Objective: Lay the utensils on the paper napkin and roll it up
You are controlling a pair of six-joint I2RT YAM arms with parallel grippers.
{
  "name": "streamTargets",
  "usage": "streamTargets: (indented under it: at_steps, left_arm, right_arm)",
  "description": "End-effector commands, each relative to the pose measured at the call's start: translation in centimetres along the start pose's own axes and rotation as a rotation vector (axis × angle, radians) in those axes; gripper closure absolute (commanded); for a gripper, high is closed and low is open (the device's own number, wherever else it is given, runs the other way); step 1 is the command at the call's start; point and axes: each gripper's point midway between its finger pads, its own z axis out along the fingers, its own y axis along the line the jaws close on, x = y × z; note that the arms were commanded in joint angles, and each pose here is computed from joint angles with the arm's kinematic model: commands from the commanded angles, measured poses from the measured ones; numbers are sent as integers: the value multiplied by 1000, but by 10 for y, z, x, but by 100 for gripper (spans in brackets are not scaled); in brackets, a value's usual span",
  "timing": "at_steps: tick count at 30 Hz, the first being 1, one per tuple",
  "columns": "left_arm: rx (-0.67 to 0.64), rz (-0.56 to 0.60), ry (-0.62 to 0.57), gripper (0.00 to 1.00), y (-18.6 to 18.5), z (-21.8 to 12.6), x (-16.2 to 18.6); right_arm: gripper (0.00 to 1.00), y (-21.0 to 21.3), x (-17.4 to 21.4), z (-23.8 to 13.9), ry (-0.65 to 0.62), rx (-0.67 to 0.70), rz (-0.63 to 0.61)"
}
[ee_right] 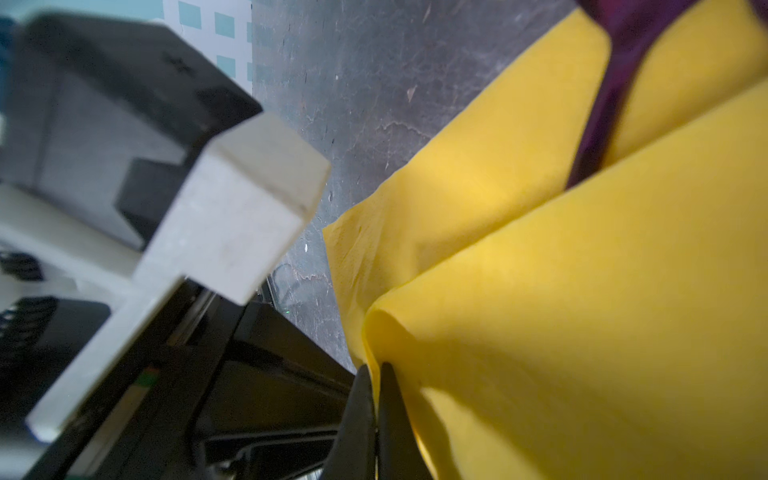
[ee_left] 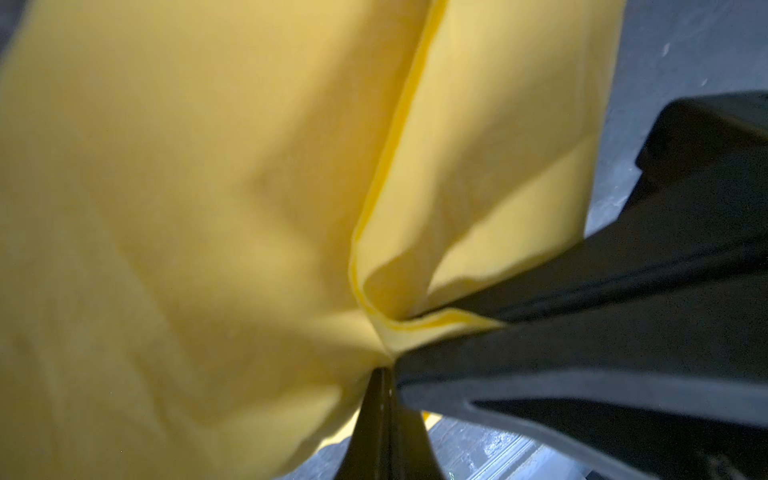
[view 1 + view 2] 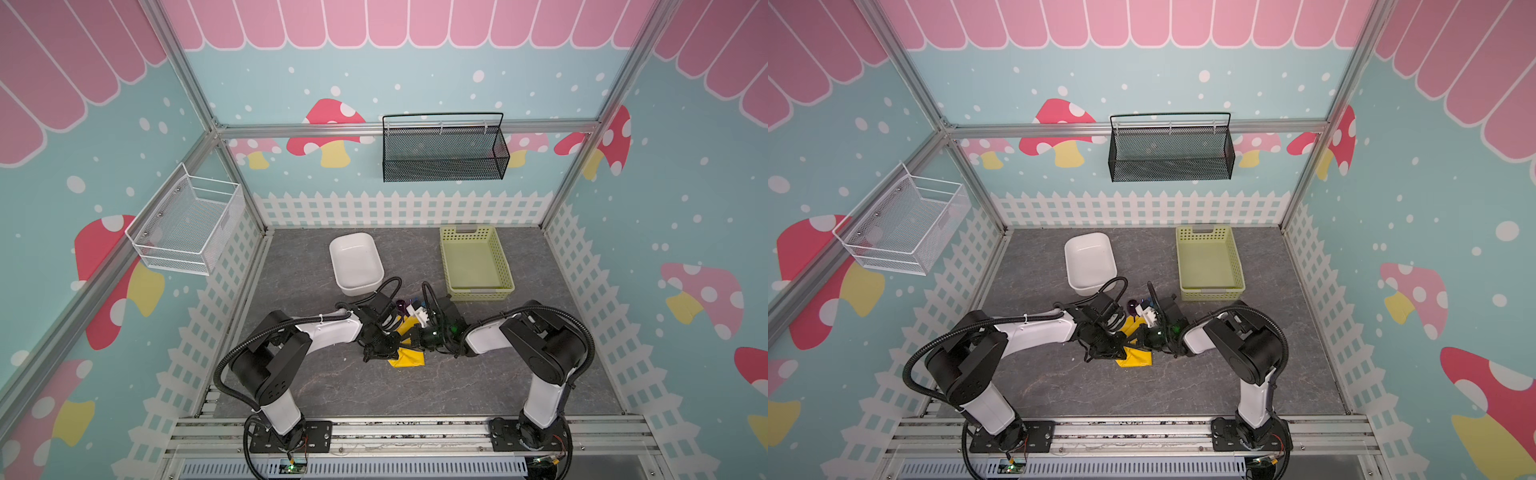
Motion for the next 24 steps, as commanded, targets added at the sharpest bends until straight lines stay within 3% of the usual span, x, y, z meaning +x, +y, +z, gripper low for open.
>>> streamTargets:
  at_steps: [1, 9, 14, 17, 24]
  left_arm:
    - [-25, 2, 15, 100, 9, 7, 5]
    - [-26, 1, -51, 100, 6, -10, -6]
    - [-28, -31, -140, 100, 12, -35, -22]
    - [-23, -52, -178, 100, 16, -45, -32]
    - [17, -66, -171, 100, 7, -41, -48]
  right_arm:
    - [95, 5, 0, 6, 19, -31, 6]
    - [73, 1, 2, 7, 29, -18, 23]
    - [67, 0, 3, 7, 33, -10, 24]
    - [68, -1, 3, 7, 36, -5, 28]
    - [85, -7, 6, 8, 47, 13, 44]
